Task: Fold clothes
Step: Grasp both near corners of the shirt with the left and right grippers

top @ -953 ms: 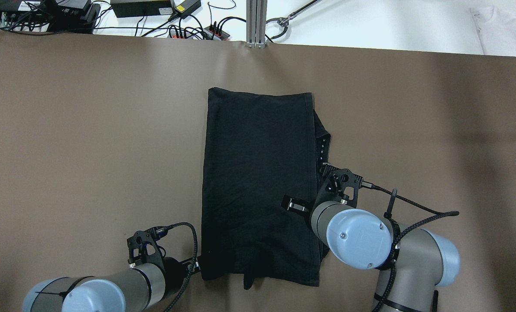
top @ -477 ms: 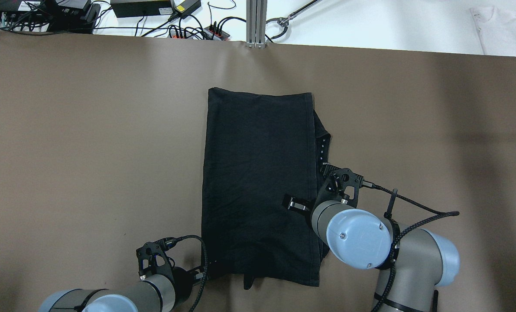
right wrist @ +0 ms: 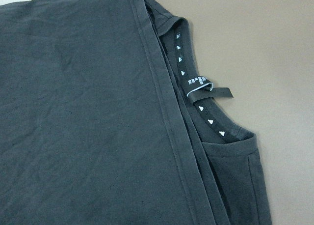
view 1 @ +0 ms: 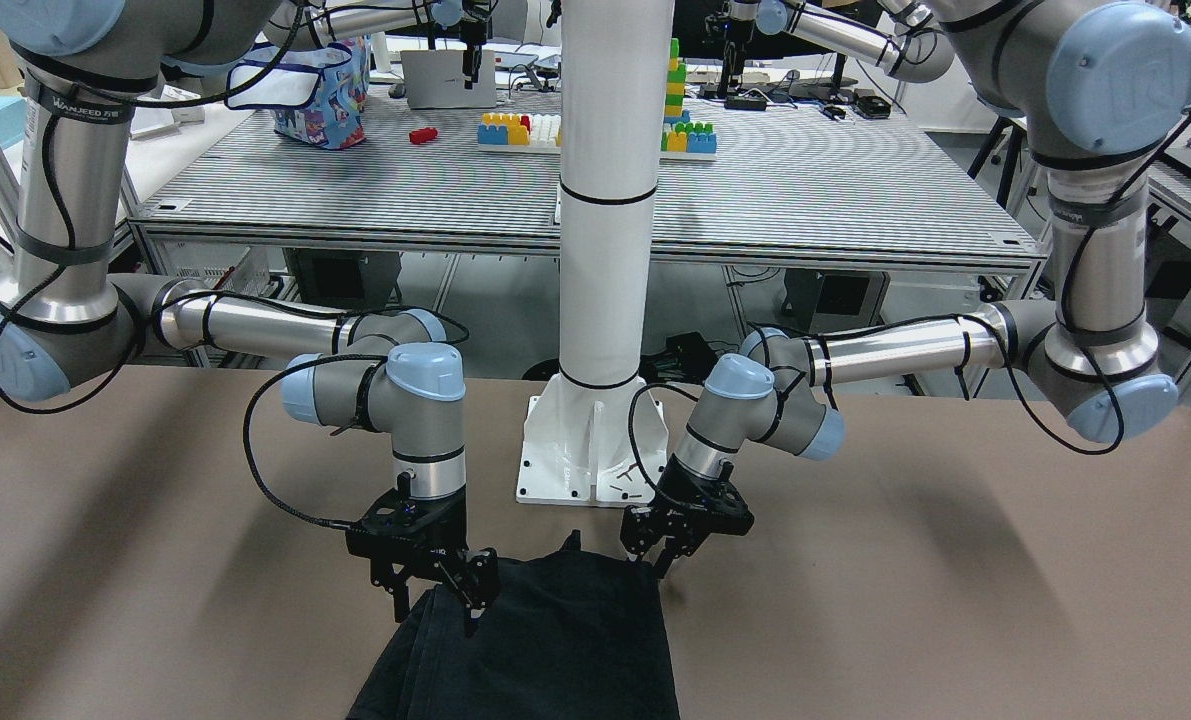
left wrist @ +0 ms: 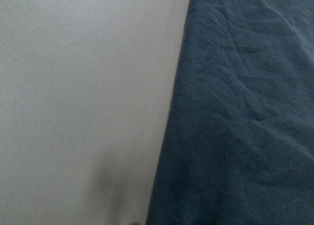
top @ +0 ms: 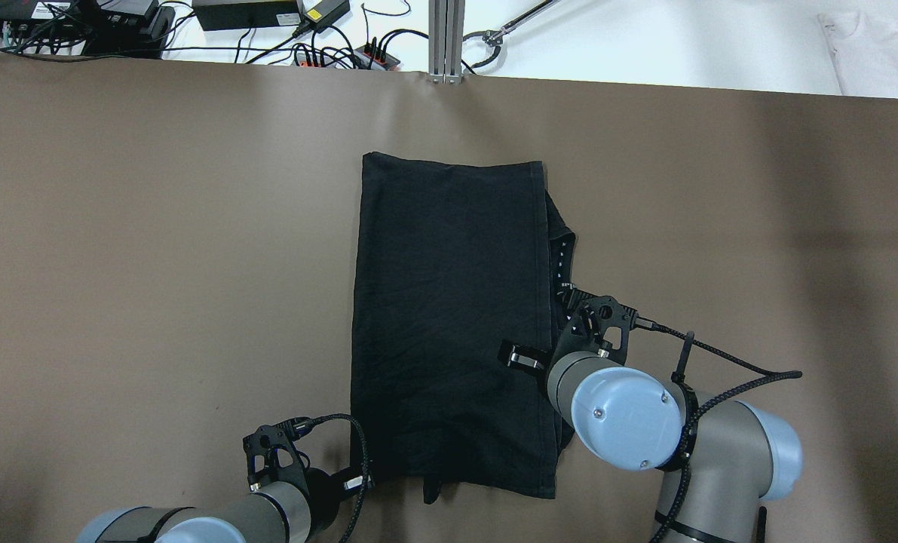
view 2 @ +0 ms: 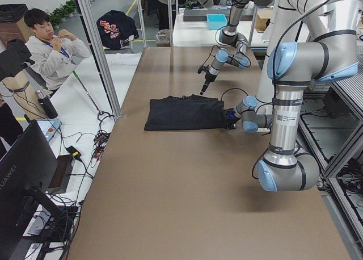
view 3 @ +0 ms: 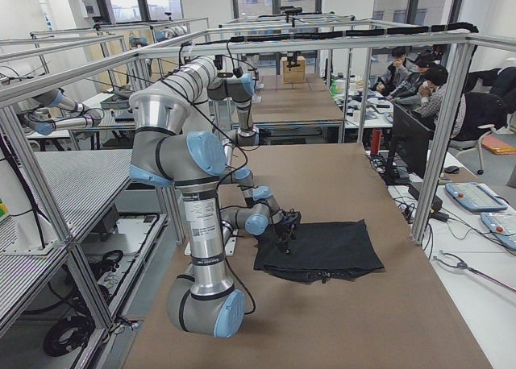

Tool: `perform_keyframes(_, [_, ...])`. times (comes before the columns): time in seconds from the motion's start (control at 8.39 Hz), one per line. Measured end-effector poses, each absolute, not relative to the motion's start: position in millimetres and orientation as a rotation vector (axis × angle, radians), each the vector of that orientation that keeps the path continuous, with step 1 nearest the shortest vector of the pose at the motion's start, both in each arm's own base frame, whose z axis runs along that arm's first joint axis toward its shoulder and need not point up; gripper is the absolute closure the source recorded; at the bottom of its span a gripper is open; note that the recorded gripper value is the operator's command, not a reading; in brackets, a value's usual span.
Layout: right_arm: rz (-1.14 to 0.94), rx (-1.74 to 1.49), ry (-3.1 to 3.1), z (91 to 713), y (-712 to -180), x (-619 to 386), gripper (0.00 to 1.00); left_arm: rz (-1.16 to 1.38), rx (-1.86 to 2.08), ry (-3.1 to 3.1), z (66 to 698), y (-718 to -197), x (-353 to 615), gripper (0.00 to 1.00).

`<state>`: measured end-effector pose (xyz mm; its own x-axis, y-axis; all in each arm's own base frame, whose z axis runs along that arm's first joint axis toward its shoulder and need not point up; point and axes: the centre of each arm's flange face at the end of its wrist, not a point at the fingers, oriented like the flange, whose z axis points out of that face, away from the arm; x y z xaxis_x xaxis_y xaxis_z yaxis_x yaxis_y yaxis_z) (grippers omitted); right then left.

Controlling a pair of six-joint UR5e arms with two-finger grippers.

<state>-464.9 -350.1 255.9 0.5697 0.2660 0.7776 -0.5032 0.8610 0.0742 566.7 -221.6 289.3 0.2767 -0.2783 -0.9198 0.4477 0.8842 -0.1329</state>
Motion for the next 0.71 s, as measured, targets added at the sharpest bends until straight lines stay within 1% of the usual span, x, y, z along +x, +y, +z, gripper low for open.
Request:
perform_keyframes(0.12, [0.459, 0.303, -0.852, 256.5, -350.0, -464.9, 0.06, -0.489, 0.164, 1.194, 290.4, -221.6, 567.8, 0.42])
perform_keyframes(0.24, [0.459, 0.303, -0.851, 256.7, -349.9, -464.9, 0.06, -0.489, 0.164, 1.193, 290.9, -221.7, 568.2, 0.49])
perform_keyframes(0.36, [0.459, 0.303, -0.851, 256.9, -349.8, -464.9, 0.06, -0.489, 0.164, 1.193, 290.9, -221.6, 568.4, 0.71])
perform_keyframes(0.48, [0.459, 0.303, -0.851, 257.0, -349.7, -464.9, 0.06, -0.489, 0.165, 1.193, 291.0, -221.7, 568.6, 0.97])
perform_keyframes(0.6, [0.458, 0.303, -0.851, 257.0, -349.4, -465.2, 0.06, -0.489, 0.165, 1.192, 291.4, -221.8, 568.7, 1.0])
perform_keyframes(0.71, [0.458, 0.302, -0.85, 257.4, -349.3, -465.2, 0.06, -0.491, 0.166, 1.191, 291.6, -222.0, 568.8, 1.0])
